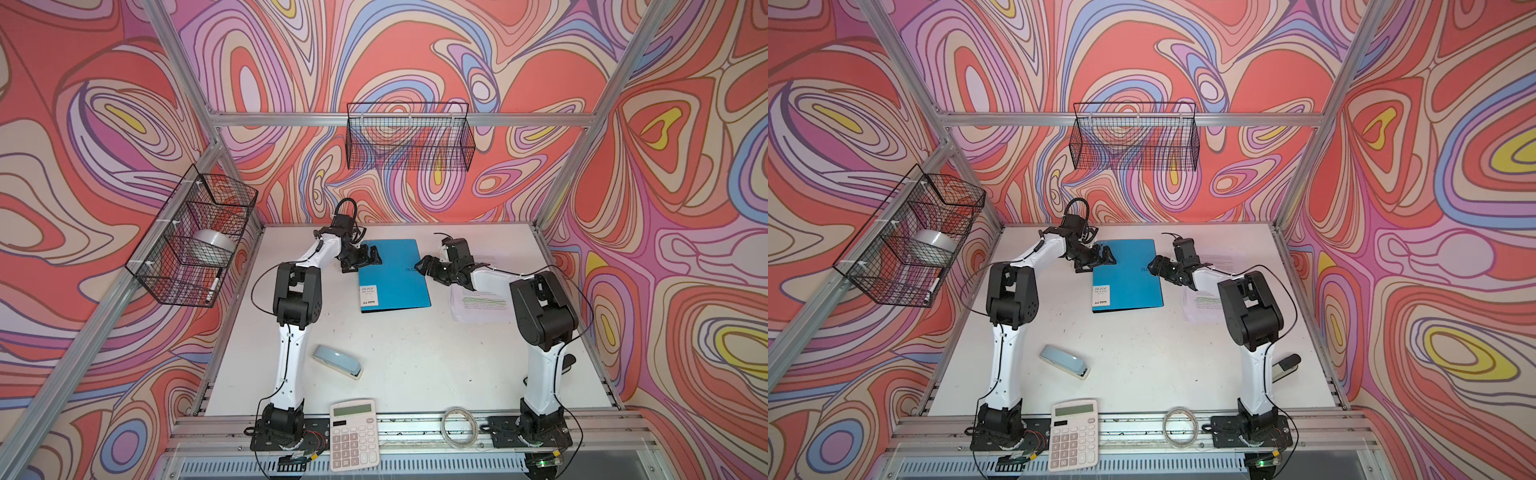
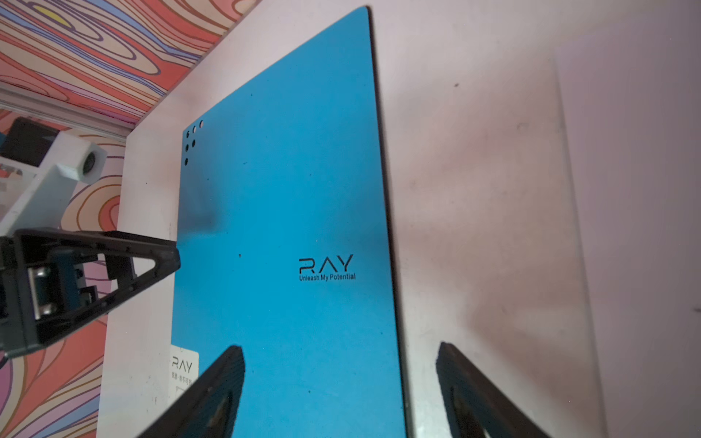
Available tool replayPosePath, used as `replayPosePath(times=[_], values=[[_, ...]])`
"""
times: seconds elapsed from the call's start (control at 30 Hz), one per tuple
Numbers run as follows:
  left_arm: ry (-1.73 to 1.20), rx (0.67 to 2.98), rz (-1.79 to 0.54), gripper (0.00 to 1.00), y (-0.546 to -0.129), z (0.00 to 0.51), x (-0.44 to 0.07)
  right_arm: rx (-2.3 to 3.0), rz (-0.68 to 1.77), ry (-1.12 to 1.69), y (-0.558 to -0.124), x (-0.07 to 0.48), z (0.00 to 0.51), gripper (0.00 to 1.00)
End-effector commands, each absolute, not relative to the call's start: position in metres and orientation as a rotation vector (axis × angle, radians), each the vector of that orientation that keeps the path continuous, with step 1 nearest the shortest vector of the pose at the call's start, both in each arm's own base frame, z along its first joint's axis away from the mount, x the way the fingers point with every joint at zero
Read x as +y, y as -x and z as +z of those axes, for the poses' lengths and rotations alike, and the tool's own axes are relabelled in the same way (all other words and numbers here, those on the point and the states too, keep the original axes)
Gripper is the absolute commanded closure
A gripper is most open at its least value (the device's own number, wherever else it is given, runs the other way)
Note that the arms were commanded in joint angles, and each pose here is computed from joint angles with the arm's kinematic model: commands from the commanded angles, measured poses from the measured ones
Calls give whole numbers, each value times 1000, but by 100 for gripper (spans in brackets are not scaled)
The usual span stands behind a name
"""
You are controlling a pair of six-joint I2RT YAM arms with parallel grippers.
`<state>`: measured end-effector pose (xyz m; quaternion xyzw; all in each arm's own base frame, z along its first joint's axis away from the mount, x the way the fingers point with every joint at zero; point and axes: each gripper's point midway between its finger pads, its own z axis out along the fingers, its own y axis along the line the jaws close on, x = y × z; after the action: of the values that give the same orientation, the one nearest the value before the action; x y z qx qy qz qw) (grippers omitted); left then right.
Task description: Put the files into the folder
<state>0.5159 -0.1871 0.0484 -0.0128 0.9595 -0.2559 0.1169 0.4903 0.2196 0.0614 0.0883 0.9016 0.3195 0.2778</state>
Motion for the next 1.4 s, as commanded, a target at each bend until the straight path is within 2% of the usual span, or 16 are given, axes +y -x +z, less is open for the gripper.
replayPosePath(times=[0.0, 0.2, 0.33, 0.43, 0.5, 0.8, 0.9, 1.03, 1.17, 1.37], values=[[-19, 2838, -709, 0, -498, 60, -195, 2391, 892, -253, -489, 214, 75, 17], [-218, 2754, -433, 0, -495, 109, -175, 2380, 920, -250, -487, 213, 84, 17], [-524, 2664, -181, 0, -478, 143, -176, 2358, 979, -276, -487, 212, 98, 17], [-833, 2552, 108, 0, -461, 153, -183, 2330, 1037, -316, -485, 209, 111, 17], [-1019, 2431, 279, 0, -449, 155, -192, 2314, 1063, -339, -483, 205, 120, 17], [-1639, 1935, 480, 0, -378, 120, -258, 2367, 986, -370, -462, 182, 135, 16], [-1724, 1869, 493, 0, -356, 105, -268, 2377, 987, -402, -456, 175, 131, 16], [-1793, 1787, 536, 0, -342, 90, -272, 2331, 1000, -405, -447, 169, 149, 16], [-1786, 1645, 639, 0, -347, 85, -277, 2323, 986, -398, -442, 165, 156, 16], [-1749, 1594, 685, 0, -354, 89, -279, 2321, 975, -404, -438, 161, 157, 16]])
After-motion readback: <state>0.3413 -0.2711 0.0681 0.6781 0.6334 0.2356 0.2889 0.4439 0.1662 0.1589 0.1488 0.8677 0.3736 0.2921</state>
